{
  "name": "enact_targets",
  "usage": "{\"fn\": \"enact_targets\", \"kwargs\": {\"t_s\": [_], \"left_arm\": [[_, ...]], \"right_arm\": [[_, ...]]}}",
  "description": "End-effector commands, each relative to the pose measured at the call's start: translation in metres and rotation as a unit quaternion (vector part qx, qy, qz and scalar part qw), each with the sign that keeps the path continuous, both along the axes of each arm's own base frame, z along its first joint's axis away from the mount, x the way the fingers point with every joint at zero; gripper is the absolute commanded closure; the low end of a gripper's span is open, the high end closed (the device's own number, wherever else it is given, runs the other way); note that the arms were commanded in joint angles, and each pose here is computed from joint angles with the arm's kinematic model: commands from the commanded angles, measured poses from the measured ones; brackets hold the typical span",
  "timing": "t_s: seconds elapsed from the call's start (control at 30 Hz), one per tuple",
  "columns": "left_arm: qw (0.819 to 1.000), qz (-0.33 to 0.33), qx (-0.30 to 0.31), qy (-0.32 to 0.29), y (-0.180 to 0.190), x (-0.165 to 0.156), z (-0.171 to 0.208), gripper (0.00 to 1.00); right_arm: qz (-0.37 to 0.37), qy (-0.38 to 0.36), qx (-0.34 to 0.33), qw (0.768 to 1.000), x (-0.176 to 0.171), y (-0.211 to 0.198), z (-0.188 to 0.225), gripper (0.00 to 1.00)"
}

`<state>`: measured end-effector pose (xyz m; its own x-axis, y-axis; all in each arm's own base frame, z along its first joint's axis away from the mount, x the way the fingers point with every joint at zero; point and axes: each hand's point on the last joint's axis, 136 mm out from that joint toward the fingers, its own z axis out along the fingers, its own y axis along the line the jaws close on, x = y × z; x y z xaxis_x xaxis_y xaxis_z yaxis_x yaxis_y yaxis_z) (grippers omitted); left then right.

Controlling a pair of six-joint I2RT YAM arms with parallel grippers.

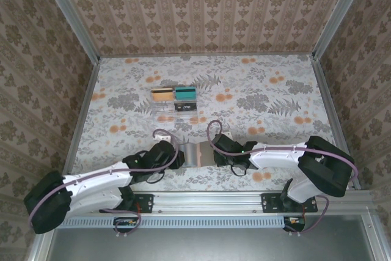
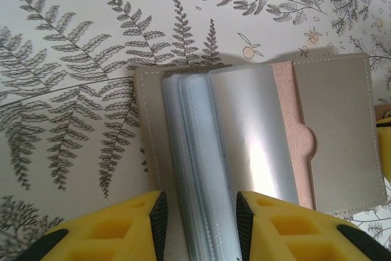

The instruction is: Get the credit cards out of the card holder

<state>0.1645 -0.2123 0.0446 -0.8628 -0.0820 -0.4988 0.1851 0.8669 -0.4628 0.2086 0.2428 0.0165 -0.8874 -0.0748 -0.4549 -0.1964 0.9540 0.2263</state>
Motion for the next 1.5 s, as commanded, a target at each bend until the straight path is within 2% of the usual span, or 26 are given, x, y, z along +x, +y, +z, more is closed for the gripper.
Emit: {"fn": "enact_targets", "kwargs": {"t_s": [0.0,0.47,0.93,1.47], "left_arm": [[1.000,-0.011,-0.027,-0.006,-0.013,0.005,0.007,0.62],[0.999,-0.023,-0.041,0.013,-0.026,0.004,-0.005,0.63],[0.990,-0.068,-0.126,-0.008,-0.060,0.003,0.024,0.58],[0.985,-0.107,-0.132,-0.012,-0.099,0.002,0.029,0.57]], "right_arm": [[0.008,0.012,0.014,1.000,-0.003,0.010,-0.003,0.81],[0.013,0.018,0.018,1.000,-0.005,0.014,-0.007,0.82],[0.015,0.021,0.019,1.000,-0.005,0.018,-0.008,0.82],[-0.016,-0.023,0.017,0.999,0.002,-0.004,0.018,0.79]]}}
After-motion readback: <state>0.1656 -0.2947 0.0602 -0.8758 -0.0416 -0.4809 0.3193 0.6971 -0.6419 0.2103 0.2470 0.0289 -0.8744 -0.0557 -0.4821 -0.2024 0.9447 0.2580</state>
